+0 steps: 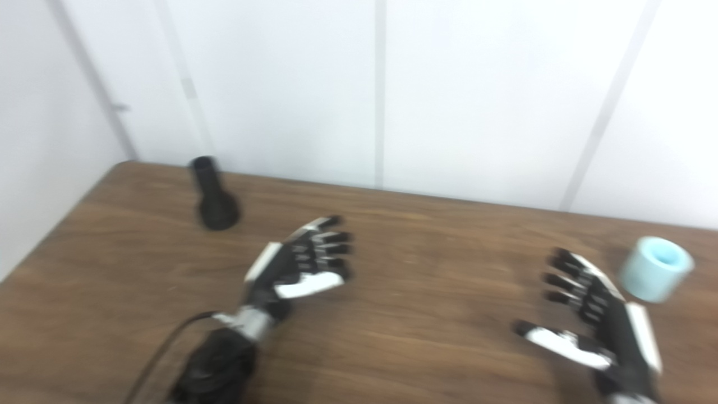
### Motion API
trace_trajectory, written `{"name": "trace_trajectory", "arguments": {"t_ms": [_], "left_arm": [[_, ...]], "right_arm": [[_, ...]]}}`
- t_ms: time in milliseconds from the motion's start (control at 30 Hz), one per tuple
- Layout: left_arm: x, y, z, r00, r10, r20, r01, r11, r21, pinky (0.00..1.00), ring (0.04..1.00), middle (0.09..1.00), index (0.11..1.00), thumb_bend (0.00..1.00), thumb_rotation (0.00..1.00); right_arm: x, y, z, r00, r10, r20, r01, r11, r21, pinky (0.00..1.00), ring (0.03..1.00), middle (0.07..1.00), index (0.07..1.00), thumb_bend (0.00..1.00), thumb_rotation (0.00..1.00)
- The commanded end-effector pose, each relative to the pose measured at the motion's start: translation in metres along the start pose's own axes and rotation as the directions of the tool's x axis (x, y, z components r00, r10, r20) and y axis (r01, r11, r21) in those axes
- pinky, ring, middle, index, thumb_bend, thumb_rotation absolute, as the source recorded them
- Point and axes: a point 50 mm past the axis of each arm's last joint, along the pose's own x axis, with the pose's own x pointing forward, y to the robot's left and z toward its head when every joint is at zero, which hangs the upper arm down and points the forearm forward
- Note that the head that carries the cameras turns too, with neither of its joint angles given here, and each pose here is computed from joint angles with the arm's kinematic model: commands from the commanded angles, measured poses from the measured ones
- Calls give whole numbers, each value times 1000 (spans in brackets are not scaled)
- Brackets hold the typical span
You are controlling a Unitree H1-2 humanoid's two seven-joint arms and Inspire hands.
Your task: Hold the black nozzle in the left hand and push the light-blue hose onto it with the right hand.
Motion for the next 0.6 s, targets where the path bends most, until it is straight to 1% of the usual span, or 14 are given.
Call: {"name": "trace_trajectory", "arguments": {"t_ms": [0,100,233,267,300,333,433,500,567], "left_arm": [[13,-2,17,996,-3,93,0,1000,25,671,747,755,788,611,133],[15,-3,13,995,24,99,-32,996,77,649,743,748,780,631,147],[15,0,17,992,47,121,-63,990,126,619,736,743,775,633,140],[15,1,20,990,55,130,-71,989,126,613,735,742,775,633,139],[14,2,24,988,62,144,-80,989,120,584,723,741,774,632,138],[13,2,27,986,67,153,-85,990,115,521,692,739,773,632,139],[12,10,43,976,86,202,-114,985,130,449,650,728,771,625,134],[12,17,56,969,92,229,-131,978,164,442,642,712,766,623,129],[12,22,64,967,87,241,-136,972,193,478,649,702,760,622,123]], "right_arm": [[7,-2,15,995,0,98,-2,1000,15,685,759,823,828,787,59],[7,-1,13,995,10,103,-15,999,48,727,790,846,853,747,20],[8,1,14,995,12,102,-17,998,53,754,801,856,863,728,1],[8,1,14,995,12,102,-17,999,51,758,801,857,863,727,0],[8,2,14,995,13,100,-19,998,53,760,802,858,864,726,0],[8,2,14,995,14,98,-20,998,54,760,807,860,864,724,0],[8,2,12,995,23,99,-29,998,58,752,815,863,863,725,0],[9,1,12,995,25,101,-31,998,58,749,817,864,864,723,0],[10,1,11,994,25,102,-31,998,57,749,820,866,865,721,0]]}}
